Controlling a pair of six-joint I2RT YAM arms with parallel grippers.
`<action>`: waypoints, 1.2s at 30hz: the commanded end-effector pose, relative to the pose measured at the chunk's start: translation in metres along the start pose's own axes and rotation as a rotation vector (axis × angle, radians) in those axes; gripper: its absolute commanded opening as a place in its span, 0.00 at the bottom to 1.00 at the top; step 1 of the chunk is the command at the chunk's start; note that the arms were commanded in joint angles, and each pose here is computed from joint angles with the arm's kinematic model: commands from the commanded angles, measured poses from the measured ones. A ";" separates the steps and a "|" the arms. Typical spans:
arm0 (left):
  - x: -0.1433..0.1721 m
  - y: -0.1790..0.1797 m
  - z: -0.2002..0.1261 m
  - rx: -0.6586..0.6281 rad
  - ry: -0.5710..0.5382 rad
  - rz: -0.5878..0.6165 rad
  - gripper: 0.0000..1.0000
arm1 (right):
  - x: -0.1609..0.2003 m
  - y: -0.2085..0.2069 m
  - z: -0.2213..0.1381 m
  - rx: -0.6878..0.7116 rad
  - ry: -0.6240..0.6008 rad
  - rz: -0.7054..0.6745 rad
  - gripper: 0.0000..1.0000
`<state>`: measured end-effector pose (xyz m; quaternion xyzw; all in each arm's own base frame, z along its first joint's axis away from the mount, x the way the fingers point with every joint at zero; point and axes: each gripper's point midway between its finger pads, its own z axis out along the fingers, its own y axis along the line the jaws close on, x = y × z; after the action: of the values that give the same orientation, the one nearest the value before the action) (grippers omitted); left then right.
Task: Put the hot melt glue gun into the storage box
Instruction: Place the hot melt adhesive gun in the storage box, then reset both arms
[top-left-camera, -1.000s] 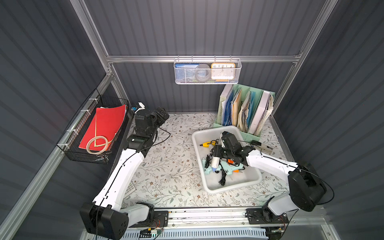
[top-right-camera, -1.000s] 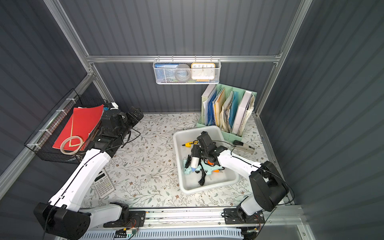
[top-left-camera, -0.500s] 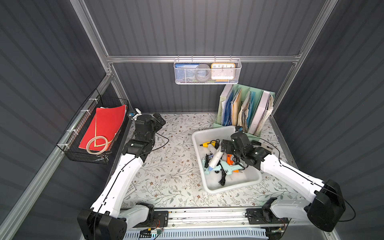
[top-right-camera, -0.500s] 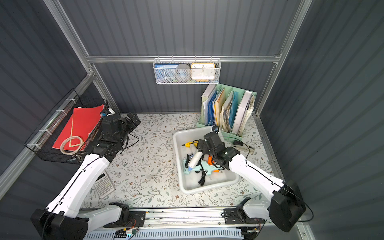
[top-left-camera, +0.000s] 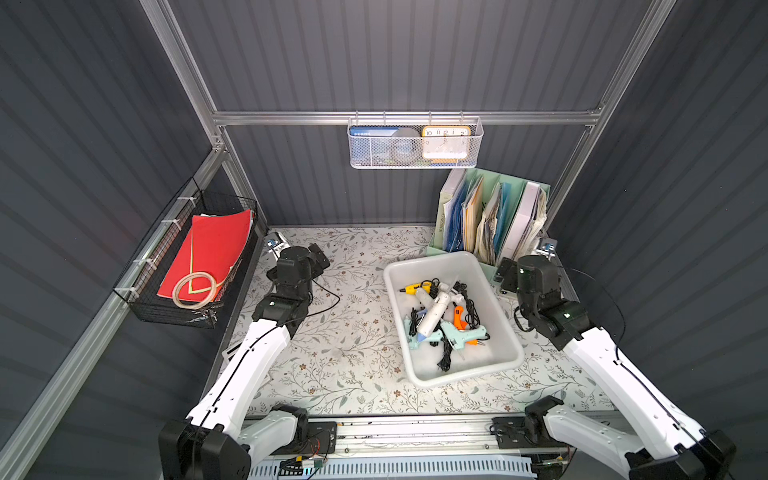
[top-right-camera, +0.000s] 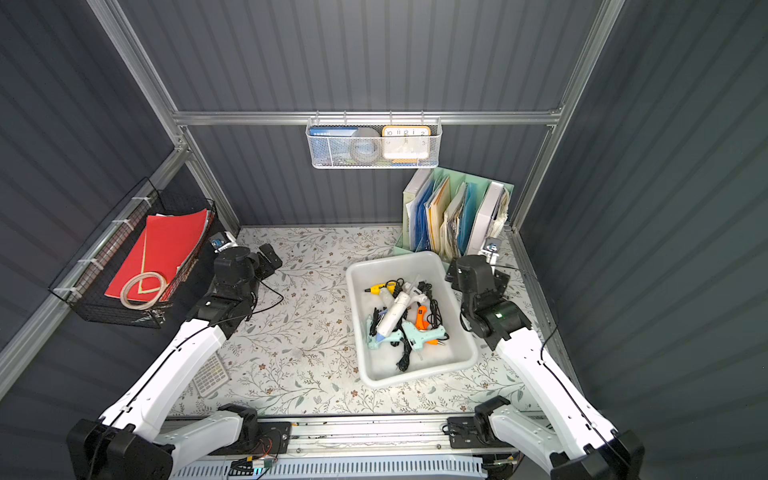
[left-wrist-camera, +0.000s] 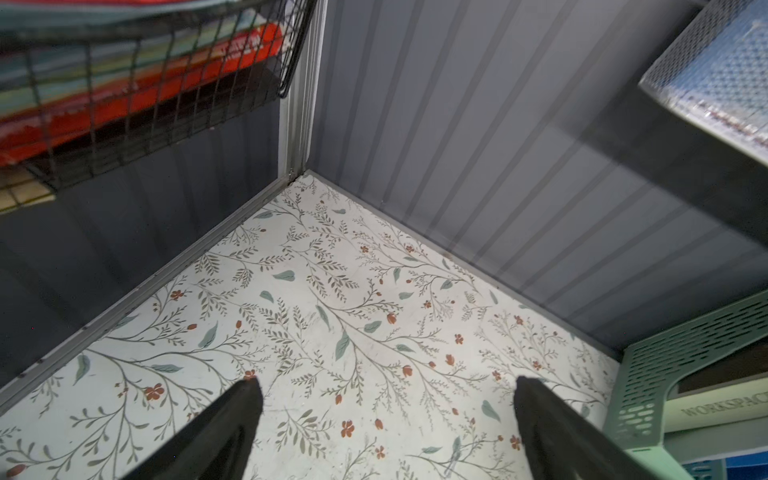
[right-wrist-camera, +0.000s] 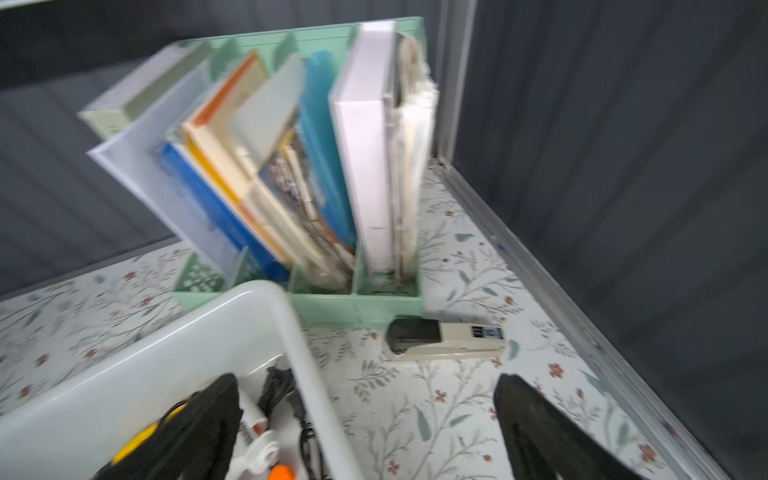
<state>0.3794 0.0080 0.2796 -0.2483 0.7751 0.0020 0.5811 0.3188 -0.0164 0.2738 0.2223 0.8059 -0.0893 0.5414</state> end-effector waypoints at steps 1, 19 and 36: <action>0.004 0.000 0.012 -0.002 -0.063 0.098 1.00 | 0.015 -0.052 0.008 0.151 -0.004 0.070 0.99; 0.098 0.062 0.055 -0.009 -0.064 0.265 1.00 | 0.084 -0.122 0.054 0.269 -0.122 0.146 0.99; 0.150 0.076 0.086 0.047 -0.023 0.345 1.00 | 0.103 -0.079 0.095 0.044 -0.171 0.075 0.99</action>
<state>0.3922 0.0451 0.0930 -0.1151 0.8085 0.0914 0.5699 0.3141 -0.1018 0.1104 0.2767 0.7714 -0.1283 0.5585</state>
